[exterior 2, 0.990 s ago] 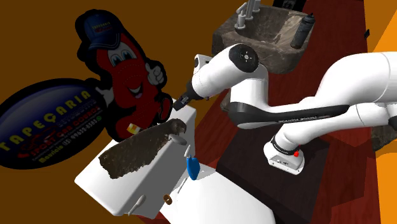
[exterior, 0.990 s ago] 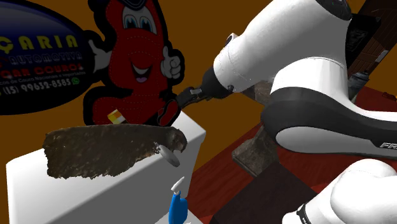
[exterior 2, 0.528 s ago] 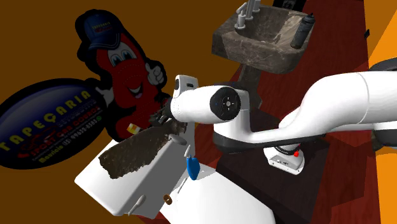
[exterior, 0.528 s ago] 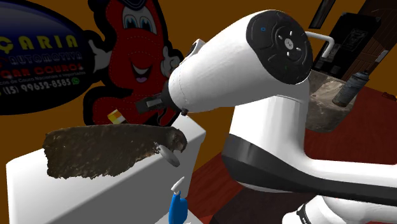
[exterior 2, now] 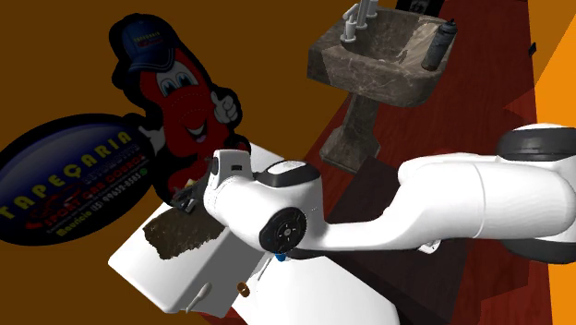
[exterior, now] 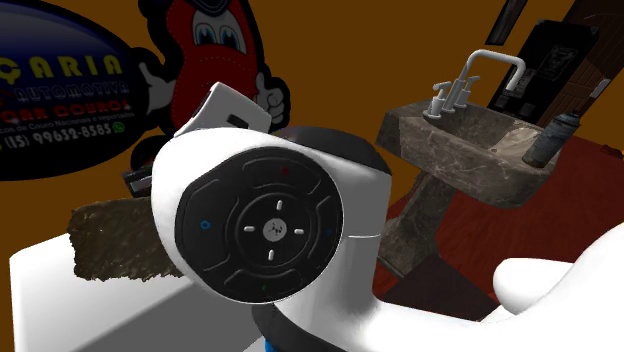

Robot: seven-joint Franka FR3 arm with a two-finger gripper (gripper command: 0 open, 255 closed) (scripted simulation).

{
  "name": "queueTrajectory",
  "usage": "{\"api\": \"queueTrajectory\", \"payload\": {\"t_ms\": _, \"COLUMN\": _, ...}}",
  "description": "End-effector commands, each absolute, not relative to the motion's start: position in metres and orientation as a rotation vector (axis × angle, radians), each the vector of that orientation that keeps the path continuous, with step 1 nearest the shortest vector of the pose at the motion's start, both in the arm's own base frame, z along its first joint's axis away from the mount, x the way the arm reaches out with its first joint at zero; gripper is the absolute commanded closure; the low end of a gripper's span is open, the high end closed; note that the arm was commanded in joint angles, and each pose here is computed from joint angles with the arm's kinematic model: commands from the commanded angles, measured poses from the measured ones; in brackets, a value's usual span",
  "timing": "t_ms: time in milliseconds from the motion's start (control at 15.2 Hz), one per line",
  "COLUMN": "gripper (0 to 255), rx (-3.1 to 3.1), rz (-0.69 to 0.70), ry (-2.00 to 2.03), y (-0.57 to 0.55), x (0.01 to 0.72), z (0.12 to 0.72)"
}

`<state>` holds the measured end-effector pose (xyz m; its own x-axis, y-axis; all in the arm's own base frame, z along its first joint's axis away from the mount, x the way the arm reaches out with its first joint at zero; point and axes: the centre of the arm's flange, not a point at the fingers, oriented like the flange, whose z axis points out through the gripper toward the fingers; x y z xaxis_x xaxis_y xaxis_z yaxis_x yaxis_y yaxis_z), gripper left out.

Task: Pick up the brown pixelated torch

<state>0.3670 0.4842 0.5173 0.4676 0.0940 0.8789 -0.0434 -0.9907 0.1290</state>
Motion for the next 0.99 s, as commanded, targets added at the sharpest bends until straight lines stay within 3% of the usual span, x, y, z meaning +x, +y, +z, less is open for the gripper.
{"api": "queueTrajectory", "payload": {"t_ms": 0, "gripper": 0, "rx": 2.546, "rz": 1.586, "ry": 0.048, "y": 0.496, "x": 0.373, "z": 0.511}}
{"api": "queueTrajectory", "payload": {"t_ms": 594, "gripper": 0, "rx": 2.546, "rz": 1.586, "ry": 0.048, "y": 0.496, "x": 0.373, "z": 0.471}}
{"api": "queueTrajectory", "payload": {"t_ms": 660, "gripper": 255, "rx": 2.546, "rz": 1.586, "ry": 0.048, "y": 0.495, "x": 0.373, "z": 0.471}}
{"api": "queueTrajectory", "payload": {"t_ms": 924, "gripper": 255, "rx": 2.546, "rz": 1.586, "ry": 0.048, "y": 0.495, "x": 0.374, "z": 0.472}}
